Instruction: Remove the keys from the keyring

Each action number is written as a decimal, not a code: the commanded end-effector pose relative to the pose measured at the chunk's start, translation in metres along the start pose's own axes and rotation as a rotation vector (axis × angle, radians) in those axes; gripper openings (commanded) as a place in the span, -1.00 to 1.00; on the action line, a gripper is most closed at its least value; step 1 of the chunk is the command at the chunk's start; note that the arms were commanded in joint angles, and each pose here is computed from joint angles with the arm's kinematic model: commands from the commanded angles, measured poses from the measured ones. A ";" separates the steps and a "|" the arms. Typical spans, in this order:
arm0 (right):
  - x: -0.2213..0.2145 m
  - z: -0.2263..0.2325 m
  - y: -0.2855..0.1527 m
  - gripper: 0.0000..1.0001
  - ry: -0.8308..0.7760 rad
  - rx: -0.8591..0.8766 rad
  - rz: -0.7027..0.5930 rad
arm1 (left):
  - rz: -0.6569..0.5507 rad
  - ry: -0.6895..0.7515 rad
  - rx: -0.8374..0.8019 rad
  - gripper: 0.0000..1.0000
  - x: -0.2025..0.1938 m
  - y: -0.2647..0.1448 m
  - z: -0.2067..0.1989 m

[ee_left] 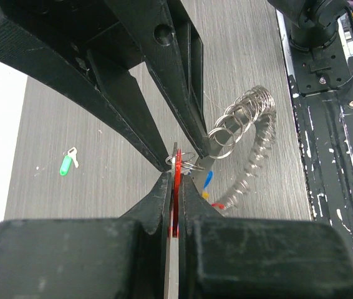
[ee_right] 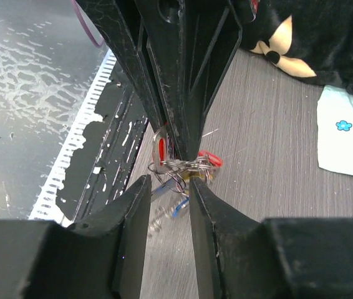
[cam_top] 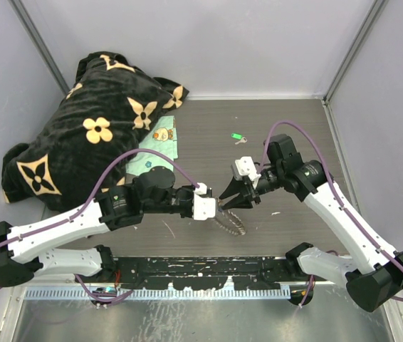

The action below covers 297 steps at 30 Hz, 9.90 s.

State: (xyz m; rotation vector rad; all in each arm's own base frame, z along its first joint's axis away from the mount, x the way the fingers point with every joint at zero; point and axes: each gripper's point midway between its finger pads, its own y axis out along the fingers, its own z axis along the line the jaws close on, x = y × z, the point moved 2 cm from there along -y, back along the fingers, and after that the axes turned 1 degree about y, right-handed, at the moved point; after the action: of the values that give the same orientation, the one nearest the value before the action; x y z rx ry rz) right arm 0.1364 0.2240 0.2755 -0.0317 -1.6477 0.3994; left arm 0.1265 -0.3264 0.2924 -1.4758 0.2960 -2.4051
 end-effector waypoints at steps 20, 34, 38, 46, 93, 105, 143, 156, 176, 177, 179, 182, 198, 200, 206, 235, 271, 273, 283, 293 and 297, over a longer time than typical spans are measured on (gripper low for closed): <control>0.007 -0.001 0.000 -0.32 -0.032 -0.014 -0.014 | -0.129 0.031 0.059 -1.00 0.039 -0.007 0.021; 0.025 -0.011 -0.017 -0.36 -0.018 -0.059 -0.060 | -0.132 0.031 0.060 -1.00 0.039 -0.011 0.019; 0.022 -0.018 -0.017 -0.44 -0.012 -0.079 -0.042 | -0.134 0.032 0.060 -1.00 0.039 -0.013 0.019; 0.010 -0.013 -0.008 -0.39 -0.022 -0.039 -0.031 | -0.131 0.035 0.063 -1.00 0.039 -0.012 0.019; 0.011 0.004 -0.009 -0.98 -0.005 -0.020 -0.060 | -0.143 0.010 0.087 -1.00 0.037 -0.010 0.021; 0.027 -0.001 -0.026 -0.98 0.074 -0.055 -0.155 | -0.244 -0.170 0.165 -1.00 0.005 -0.005 0.000; -0.028 -0.004 -0.013 -0.70 0.145 -0.083 -0.117 | -0.033 -0.099 0.154 -1.00 -0.003 -0.011 0.021; 0.012 0.004 -0.023 -0.35 0.097 -0.067 -0.107 | -0.062 -0.089 0.116 -1.00 0.015 -0.011 0.025; 0.003 0.023 -0.013 -0.32 0.136 -0.046 -0.042 | -0.125 -0.175 0.119 -1.00 0.028 0.003 0.028; 0.002 0.024 -0.013 -0.32 0.137 -0.044 -0.040 | -0.126 -0.177 0.119 -1.00 0.029 0.003 0.028; 0.000 0.029 -0.013 -0.32 0.125 -0.031 -0.034 | -0.125 -0.180 0.121 -1.00 0.028 0.005 0.028; -0.006 0.032 -0.011 -0.33 0.112 -0.029 -0.010 | -0.125 -0.183 0.120 -1.00 0.029 0.006 0.028; -0.016 0.010 -0.014 -0.40 0.120 -0.154 0.059 | -0.114 -0.204 0.126 -1.00 0.034 0.010 0.028; -0.016 0.005 -0.015 -0.40 0.121 -0.176 0.065 | -0.112 -0.206 0.125 -1.00 0.034 0.010 0.028; -0.014 -0.001 -0.017 -0.31 0.125 -0.207 0.071 | -0.106 -0.208 0.125 -1.00 0.032 0.011 0.027; 0.000 -0.010 -0.013 -0.77 0.094 -0.179 0.047 | -0.107 -0.214 0.117 -1.00 0.034 0.010 0.026; 0.011 0.009 -0.024 -0.99 0.130 -0.098 -0.086 | 0.092 -0.255 0.095 -1.00 -0.042 0.018 -0.006; 0.010 0.009 -0.024 -0.99 0.135 -0.098 -0.088 | 0.097 -0.262 0.092 -1.00 -0.044 0.020 -0.007; -0.012 -0.001 -0.032 -0.99 0.139 -0.212 -0.024 | 0.059 -0.359 0.141 -1.00 -0.051 0.009 -0.013; -0.038 -0.022 -0.067 -0.99 0.159 -0.437 0.029 | -0.013 -0.853 0.343 -1.00 -0.105 0.006 0.018; -0.040 -0.026 -0.076 -0.99 0.178 -0.487 0.022 | -0.054 -1.064 0.430 -1.00 -0.128 0.014 0.064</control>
State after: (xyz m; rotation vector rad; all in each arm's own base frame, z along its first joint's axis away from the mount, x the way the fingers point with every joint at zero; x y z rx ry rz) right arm 0.1732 0.1525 0.2449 -0.4290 -1.4672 0.0650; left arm 0.1953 -0.2783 0.1754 -2.0211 -0.1980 -1.4373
